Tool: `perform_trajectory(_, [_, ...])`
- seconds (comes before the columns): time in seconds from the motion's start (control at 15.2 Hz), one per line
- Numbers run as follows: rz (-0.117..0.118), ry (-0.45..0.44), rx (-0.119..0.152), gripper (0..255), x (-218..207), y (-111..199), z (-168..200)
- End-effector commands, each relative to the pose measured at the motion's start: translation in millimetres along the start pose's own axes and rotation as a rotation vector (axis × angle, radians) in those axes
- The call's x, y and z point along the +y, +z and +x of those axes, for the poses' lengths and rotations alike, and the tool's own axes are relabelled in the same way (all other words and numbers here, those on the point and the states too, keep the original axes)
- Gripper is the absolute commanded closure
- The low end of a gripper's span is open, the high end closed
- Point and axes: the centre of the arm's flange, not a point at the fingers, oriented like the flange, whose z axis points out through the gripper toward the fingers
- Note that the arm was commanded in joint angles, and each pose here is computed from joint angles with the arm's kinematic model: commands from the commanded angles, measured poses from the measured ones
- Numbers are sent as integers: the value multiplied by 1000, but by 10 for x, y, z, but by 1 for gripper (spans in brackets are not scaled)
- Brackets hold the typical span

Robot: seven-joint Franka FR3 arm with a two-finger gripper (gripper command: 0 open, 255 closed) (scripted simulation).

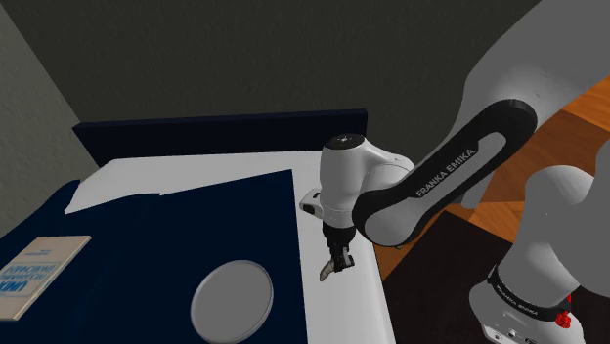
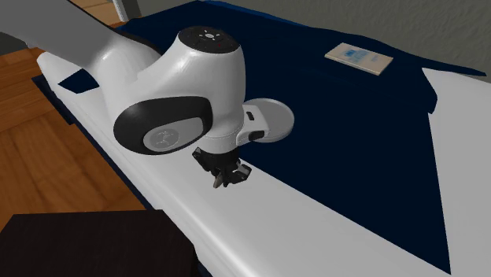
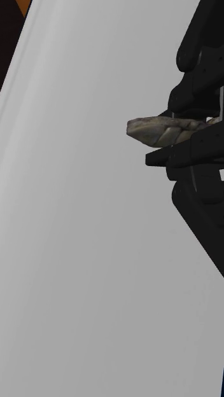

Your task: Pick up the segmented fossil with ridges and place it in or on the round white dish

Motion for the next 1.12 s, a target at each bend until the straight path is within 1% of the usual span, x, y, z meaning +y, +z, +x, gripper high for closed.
perform_trajectory(0.0, [0,0,0,255,0,0,0])
perform_trajectory(0.26, [0,0,0,255,0,0,0])
perform_trajectory(1.06, [0,0,0,255,-42,-631,33])
